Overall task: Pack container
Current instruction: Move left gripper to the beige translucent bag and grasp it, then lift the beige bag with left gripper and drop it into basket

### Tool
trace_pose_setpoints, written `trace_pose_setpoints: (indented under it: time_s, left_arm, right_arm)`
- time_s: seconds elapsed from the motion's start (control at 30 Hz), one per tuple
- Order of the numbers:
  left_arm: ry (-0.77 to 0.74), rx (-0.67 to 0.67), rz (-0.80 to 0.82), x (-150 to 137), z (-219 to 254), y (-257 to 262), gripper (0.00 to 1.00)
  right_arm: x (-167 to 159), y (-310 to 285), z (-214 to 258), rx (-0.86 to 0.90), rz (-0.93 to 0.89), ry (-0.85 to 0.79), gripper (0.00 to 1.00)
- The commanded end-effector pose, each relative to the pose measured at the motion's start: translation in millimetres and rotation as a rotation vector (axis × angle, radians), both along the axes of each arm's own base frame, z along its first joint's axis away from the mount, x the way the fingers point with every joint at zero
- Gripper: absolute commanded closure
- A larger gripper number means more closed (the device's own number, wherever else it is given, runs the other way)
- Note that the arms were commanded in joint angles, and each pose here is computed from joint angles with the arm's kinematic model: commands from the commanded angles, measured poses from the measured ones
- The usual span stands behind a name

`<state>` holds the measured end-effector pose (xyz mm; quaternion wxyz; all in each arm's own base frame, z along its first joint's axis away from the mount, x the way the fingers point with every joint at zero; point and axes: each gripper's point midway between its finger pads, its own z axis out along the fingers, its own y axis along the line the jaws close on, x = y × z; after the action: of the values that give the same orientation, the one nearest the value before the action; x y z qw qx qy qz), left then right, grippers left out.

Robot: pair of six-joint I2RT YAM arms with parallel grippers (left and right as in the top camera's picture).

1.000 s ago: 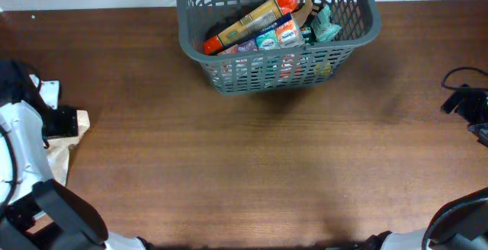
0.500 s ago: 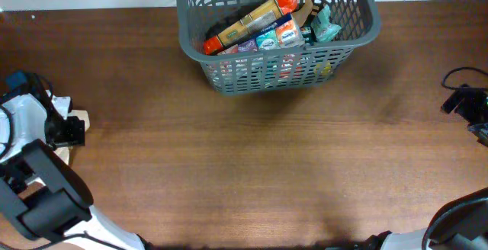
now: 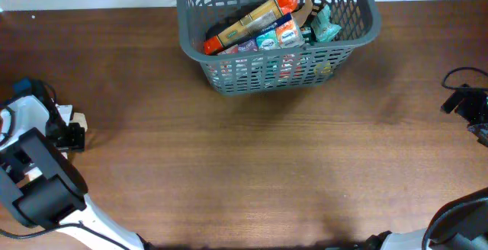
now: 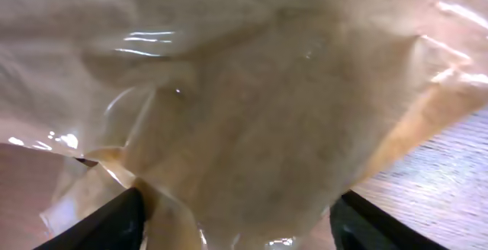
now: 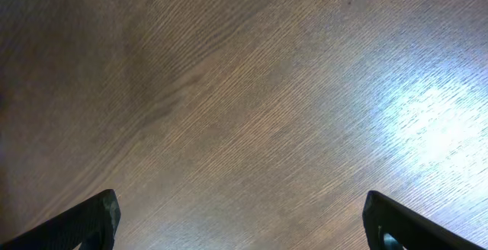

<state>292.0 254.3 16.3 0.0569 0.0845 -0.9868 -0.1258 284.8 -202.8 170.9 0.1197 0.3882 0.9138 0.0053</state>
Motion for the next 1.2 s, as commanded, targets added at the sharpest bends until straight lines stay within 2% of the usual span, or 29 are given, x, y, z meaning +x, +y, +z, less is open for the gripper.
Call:
trace_pose_setpoints:
  time_s: [0.0,0.13,0.27,0.3,0.33,0.37,0.67,1.03,1.17]
  left_arm:
    - [0.052,-0.025,-0.009,-8,-19,-1,0.35]
    - [0.066,-0.034,-0.009,-9,-25,-2,0.52]
    - [0.067,-0.035,-0.009,-9,-25,-2,0.57]
    - [0.068,-0.036,-0.008,-9,-25,-2,0.62]
    - [0.069,-0.037,-0.008,-10,-25,-2,0.78]
    - [0.069,-0.037,-0.005,-10,-25,-3,0.98]
    - [0.052,-0.045,-0.008,6,-21,-20,0.98]
    - [-0.105,-0.008,-0.125,88,62,-42,0.98]
    - [-0.133,0.006,-0.147,101,75,-47,0.98]
  right_arm:
    - [-1,0,-2,0.008,-0.009,0.005,0.01]
    - [-1,0,-2,0.008,-0.009,0.005,0.01]
    - [-1,0,-2,0.008,-0.009,0.005,0.01]
    - [-1,0,-2,0.008,-0.009,0.005,0.01]
    - [-1,0,-2,0.008,-0.009,0.005,0.01]
    - [-1,0,-2,0.008,-0.009,0.005,0.01]
    - [-1,0,-2,0.007,-0.009,0.005,0.01]
    - [-1,0,-2,0.007,-0.009,0.005,0.01]
    - [-1,0,-2,0.007,-0.009,0.005,0.01]
